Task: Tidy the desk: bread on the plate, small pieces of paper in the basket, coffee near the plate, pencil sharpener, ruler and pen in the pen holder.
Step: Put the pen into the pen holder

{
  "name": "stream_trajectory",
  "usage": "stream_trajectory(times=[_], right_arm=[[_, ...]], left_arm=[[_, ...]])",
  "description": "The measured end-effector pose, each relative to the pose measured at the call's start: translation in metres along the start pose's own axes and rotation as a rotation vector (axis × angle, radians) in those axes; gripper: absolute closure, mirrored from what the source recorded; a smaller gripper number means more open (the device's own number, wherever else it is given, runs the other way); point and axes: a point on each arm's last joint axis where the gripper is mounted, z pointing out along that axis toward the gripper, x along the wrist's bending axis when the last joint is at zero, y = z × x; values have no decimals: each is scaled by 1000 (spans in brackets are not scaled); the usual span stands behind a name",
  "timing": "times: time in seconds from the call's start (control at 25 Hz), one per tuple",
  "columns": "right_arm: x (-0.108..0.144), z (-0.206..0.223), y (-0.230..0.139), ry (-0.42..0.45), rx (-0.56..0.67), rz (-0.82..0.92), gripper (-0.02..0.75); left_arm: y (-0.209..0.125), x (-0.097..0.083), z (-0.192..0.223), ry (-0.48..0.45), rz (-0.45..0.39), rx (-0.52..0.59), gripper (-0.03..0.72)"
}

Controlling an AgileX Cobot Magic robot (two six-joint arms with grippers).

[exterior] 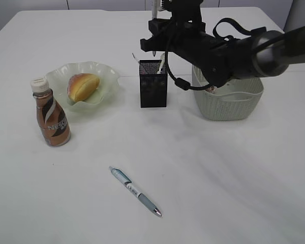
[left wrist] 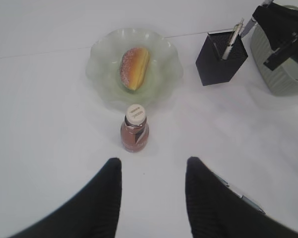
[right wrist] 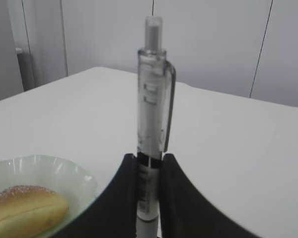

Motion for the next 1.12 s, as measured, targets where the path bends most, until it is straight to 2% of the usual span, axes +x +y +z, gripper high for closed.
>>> stream_trajectory(times=[0.64,1.12], right_arm=[[-1,24,-38,-8,162,4,659],[-2,25,-38,-11,187,4,659]], left_arm=[[0,0,0,-2,-1,0,381],[0,0,-1,-4,-1,-1,381]])
